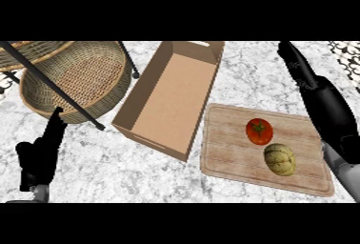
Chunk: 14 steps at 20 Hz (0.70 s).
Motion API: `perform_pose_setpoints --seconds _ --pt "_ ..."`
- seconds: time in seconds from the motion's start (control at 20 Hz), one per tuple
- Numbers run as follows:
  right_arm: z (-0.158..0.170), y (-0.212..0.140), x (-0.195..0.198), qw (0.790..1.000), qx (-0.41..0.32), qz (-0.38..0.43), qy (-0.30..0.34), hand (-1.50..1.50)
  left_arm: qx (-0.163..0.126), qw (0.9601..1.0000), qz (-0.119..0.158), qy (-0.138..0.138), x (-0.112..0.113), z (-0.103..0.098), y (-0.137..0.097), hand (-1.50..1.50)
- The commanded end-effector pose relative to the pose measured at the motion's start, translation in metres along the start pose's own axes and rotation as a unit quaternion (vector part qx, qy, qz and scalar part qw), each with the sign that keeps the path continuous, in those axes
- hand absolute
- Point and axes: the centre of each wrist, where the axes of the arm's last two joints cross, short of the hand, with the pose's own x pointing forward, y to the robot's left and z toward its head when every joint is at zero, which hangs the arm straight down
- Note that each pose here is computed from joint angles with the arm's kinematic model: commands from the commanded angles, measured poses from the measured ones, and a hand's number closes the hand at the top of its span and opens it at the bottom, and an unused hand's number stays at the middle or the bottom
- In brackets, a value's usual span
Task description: Pick the tomato from the cutting board and place it in the cardboard box
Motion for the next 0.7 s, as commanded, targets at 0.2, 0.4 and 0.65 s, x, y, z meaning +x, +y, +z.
perform_pose_setpoints --seconds 0.2,0.4,0.65 --pt "0.021 0.004 -0.054 0.963 0.174 -0.131 0.161 -1.5 0.035 0.9914 -0.113 -0.055 0.026 -0.017 0.041 0.0" --pt "0.03 -0.025 -0.037 0.905 0.377 0.177 0.087 -1.5 0.014 0.9913 -0.126 -0.036 0.011 -0.004 0.035 0.0" --pt "0.072 -0.052 -0.118 0.942 0.298 -0.093 0.126 -1.5 0.025 0.9902 -0.134 -0.031 0.021 -0.026 0.046 0.0"
